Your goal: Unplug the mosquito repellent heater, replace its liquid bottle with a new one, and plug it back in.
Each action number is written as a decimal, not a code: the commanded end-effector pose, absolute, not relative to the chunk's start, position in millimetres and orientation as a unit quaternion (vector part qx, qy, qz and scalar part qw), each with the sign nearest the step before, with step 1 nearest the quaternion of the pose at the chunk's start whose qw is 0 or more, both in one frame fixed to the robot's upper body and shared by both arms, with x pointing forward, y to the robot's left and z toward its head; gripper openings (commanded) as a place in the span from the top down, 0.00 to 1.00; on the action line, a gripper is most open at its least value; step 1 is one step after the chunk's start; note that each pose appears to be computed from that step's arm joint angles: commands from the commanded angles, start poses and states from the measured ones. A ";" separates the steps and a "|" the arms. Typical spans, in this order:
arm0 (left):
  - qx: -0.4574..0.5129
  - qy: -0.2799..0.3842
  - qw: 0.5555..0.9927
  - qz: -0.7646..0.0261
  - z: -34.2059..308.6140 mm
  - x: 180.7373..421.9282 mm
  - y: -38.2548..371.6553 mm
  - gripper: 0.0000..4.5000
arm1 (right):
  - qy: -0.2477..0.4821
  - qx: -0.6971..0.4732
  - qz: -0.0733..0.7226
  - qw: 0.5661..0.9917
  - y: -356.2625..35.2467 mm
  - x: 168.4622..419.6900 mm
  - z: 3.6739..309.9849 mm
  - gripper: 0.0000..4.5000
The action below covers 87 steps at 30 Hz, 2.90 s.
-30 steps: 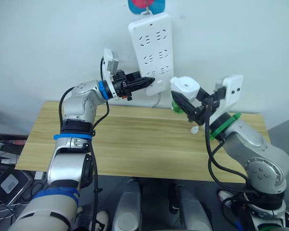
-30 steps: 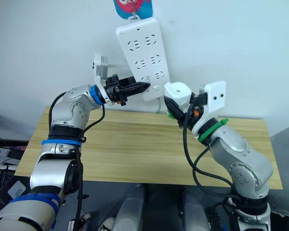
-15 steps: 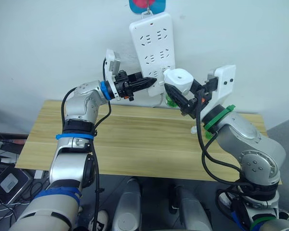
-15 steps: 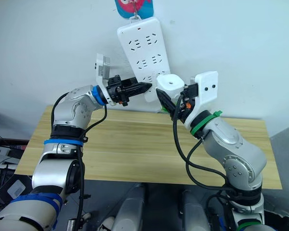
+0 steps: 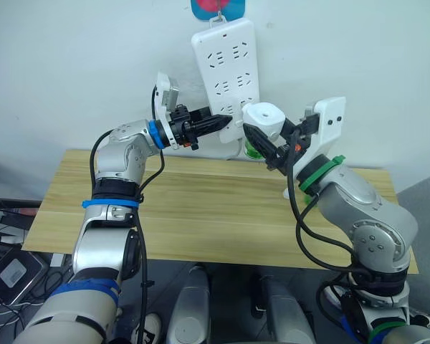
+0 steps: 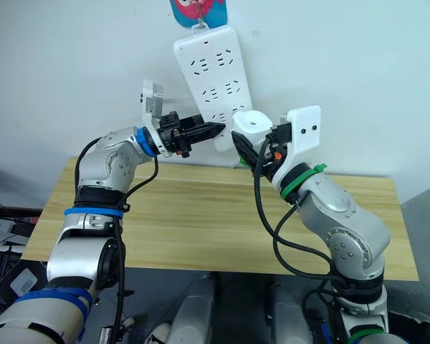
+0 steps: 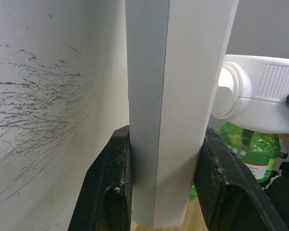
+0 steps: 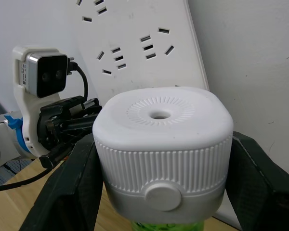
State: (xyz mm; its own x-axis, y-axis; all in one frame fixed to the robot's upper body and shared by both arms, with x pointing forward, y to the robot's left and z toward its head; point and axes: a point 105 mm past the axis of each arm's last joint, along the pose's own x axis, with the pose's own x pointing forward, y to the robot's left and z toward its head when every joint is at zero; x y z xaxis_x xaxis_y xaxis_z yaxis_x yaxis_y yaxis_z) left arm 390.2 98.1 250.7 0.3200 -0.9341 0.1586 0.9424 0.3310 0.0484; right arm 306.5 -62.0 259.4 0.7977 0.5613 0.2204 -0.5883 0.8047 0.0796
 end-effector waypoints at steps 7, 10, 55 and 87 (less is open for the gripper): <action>-0.015 -0.095 0.799 -0.593 258.9 383.5 91.0 0.71 | -0.122 0.099 0.294 0.943 -64.3 304.7 276.1 0.32; -0.014 -0.095 0.799 -0.593 259.1 383.9 90.8 0.71 | -0.121 0.109 0.294 0.942 -64.8 305.1 277.7 0.32; 0.001 -0.102 0.791 -0.604 256.0 376.5 82.1 0.71 | -0.093 -0.085 0.287 0.950 -25.5 334.6 256.7 0.33; 0.049 -0.081 0.841 -0.534 248.6 395.4 133.4 0.16 | -0.034 -0.044 0.346 0.937 -77.9 286.7 238.6 0.04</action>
State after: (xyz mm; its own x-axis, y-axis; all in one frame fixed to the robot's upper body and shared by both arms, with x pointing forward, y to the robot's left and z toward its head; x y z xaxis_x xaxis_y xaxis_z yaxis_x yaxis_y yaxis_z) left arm 397.3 123.4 239.5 0.4063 -0.9109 0.0720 0.9024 0.4124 0.1245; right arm 291.0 -79.0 230.2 0.7730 0.6342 -0.0148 -0.6326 0.7688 -0.0935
